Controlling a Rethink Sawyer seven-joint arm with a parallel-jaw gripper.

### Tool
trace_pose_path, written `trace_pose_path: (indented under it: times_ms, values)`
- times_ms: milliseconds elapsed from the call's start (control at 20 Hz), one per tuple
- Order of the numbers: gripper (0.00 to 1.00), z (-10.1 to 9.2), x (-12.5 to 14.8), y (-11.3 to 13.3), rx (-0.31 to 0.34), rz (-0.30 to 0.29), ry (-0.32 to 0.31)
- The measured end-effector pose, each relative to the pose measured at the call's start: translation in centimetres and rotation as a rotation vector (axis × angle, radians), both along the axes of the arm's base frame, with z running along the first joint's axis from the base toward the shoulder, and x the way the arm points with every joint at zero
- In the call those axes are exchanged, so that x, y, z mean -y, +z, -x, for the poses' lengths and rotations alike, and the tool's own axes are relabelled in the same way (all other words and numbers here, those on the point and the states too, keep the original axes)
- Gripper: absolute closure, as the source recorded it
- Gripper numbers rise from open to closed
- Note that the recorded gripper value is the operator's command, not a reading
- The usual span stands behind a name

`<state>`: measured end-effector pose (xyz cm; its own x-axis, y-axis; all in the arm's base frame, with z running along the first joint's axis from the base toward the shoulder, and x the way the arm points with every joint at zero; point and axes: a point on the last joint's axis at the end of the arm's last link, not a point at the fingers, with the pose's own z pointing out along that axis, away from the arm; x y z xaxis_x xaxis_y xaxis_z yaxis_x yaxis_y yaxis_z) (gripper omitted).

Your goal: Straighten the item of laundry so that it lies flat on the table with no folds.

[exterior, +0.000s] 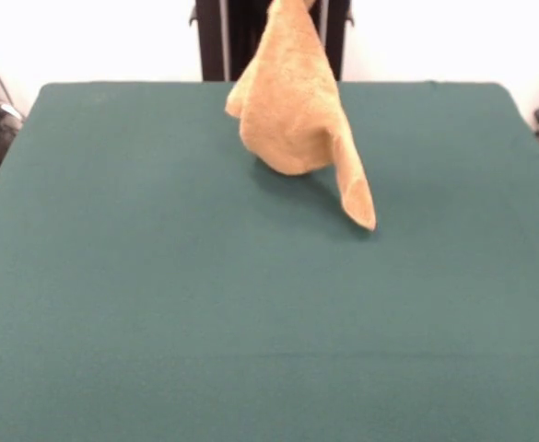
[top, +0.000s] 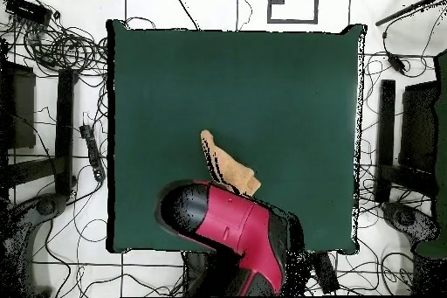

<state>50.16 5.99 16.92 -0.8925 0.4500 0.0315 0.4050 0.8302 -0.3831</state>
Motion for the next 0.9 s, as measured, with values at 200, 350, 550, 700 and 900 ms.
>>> trace_pose_path:
  times_ms: [200,350,550,700,900]
  values:
    - [1.0,0.1,1.3,0.7,0.002,0.015,0.007]
    - [1.0,0.3,3.0,1.3,0.005,0.028,-0.003]
    - [1.0,0.6,5.1,2.2,0.009,0.051,-0.013]
    - [1.0,0.8,6.1,2.9,0.013,0.063,-0.01]
    - [1.0,0.9,7.2,3.4,0.017,0.068,-0.019]
